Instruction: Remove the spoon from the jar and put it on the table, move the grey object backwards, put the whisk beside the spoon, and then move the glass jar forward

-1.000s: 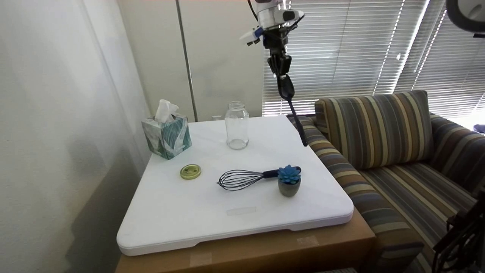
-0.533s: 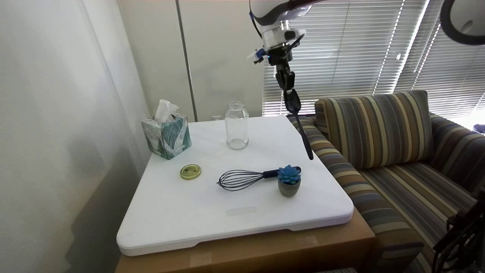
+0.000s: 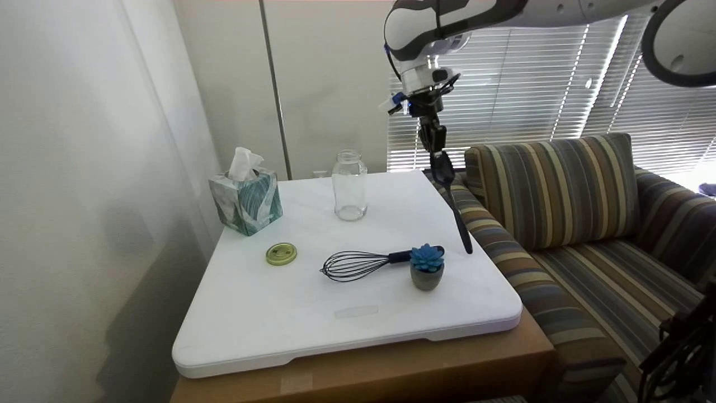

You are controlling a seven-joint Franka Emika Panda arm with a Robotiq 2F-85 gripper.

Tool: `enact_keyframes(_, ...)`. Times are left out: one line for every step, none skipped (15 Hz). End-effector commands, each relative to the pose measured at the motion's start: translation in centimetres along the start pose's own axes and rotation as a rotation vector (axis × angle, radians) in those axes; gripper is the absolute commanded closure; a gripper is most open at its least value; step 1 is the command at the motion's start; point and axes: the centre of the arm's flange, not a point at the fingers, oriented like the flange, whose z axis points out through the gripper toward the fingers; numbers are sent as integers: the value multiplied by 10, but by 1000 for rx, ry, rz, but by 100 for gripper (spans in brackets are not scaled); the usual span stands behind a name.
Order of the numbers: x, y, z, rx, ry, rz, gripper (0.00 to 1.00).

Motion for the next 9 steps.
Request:
enact_keyframes(3, -77, -10, -85, -40, -13, 98)
enact_keyframes(12, -81, -6, -98, -41, -49, 98)
enact_keyframes(19, -84, -1, -98, -44, -97, 98)
enact_keyframes(26, -86, 1, -106, -39, -134, 98)
enact_keyframes(31, -87, 3, -120, -36, -155, 98)
enact_keyframes(33, -89, 6, -123, -39, -181, 98)
enact_keyframes(33, -90, 10, -117, -49, -211, 98)
enact_keyframes(32, -89, 14, -126, -55, -231, 98)
enact_keyframes(27, -86, 18, -136, -56, -246, 98)
